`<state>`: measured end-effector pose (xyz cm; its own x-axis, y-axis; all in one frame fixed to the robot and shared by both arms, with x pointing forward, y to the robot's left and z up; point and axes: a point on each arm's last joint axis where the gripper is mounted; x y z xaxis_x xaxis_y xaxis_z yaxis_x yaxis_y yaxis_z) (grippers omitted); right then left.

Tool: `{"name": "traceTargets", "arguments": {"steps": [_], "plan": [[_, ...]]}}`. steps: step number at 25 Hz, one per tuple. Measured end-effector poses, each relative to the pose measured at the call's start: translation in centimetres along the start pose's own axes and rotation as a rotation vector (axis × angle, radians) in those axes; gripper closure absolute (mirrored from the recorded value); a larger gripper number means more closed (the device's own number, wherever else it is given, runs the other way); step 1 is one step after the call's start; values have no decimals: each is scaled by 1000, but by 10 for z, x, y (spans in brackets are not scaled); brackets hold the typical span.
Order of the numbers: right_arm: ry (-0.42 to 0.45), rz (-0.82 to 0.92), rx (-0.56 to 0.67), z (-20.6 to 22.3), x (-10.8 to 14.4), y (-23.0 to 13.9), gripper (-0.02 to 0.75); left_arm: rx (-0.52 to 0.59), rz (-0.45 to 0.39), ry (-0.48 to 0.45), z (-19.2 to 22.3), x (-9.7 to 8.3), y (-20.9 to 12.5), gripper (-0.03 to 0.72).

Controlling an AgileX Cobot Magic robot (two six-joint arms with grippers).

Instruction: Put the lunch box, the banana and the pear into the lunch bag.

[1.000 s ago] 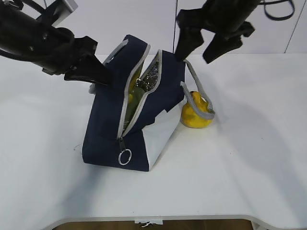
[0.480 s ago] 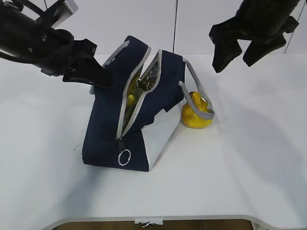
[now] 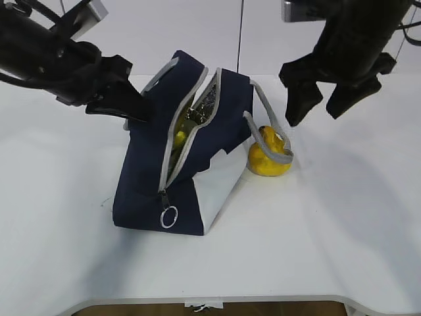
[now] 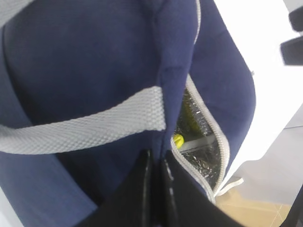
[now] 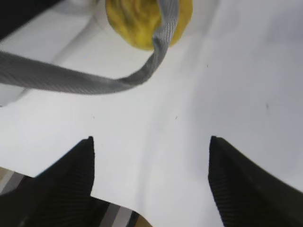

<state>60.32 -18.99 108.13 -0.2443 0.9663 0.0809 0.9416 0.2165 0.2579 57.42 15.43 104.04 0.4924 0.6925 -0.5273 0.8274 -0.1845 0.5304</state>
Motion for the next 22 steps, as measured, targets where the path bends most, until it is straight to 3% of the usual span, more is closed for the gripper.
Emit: {"name": "traceTargets", "arguments": {"steps": [8, 11, 22], "plan": [[10, 22, 184, 44, -3, -32, 164, 5, 3, 0, 0, 0, 0, 694], [52, 51, 245, 58, 0, -45, 164, 5, 3, 0, 0, 0, 0, 694], [137, 122, 187, 89, 6, -34, 164, 7, 4, 0, 0, 0, -1, 694]]}}
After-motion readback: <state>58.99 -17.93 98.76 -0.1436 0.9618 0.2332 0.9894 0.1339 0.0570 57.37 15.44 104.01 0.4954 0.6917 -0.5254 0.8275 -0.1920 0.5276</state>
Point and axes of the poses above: a point on each arm's last joint axis where the gripper is mounted, z pointing out along that axis toward the gripper, x along the wrist's bending axis when the last joint is at zero, y = z × x, and after that the axes turned 2 degrees about z, right-handed
